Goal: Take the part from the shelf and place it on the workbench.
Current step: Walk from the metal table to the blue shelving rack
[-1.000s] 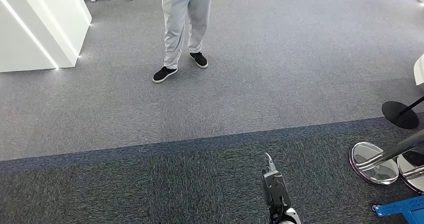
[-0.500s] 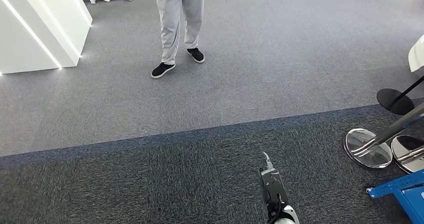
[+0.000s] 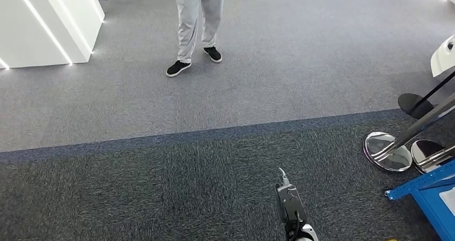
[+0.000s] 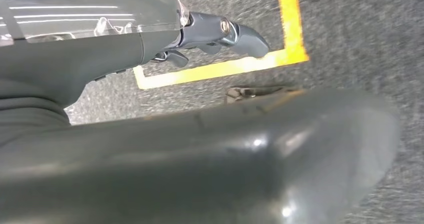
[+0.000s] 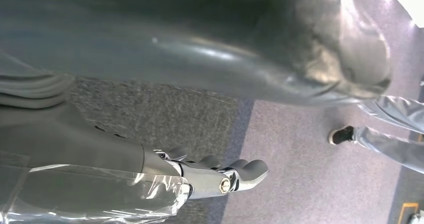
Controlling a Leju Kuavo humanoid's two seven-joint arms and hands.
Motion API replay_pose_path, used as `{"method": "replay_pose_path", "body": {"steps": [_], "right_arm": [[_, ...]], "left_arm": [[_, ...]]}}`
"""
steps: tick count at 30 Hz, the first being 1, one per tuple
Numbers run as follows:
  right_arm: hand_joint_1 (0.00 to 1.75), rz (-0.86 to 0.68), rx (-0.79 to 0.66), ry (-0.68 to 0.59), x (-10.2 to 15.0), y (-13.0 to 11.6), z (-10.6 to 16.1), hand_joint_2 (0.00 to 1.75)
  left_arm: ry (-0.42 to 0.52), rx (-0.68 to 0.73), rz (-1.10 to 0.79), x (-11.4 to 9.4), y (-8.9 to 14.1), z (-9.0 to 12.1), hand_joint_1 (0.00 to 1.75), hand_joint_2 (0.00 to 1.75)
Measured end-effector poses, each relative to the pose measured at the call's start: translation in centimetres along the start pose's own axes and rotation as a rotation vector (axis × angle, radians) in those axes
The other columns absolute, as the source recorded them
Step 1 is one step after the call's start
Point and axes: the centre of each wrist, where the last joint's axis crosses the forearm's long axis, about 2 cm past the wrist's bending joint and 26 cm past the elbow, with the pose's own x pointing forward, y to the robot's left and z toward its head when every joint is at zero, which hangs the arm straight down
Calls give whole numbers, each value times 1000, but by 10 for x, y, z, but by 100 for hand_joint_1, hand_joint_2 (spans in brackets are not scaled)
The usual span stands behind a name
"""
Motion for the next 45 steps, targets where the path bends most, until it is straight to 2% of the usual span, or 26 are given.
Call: {"method": "replay_pose_path", "body": {"steps": [39, 45], "right_arm": [[0, 8, 13, 11, -4, 5, 3, 0], [0, 45, -1, 8, -1, 7, 2, 0]], "left_arm": [[-4, 8, 13, 0, -2, 0, 0, 0], [-5, 10, 12, 0, -2, 0, 0, 0]]}}
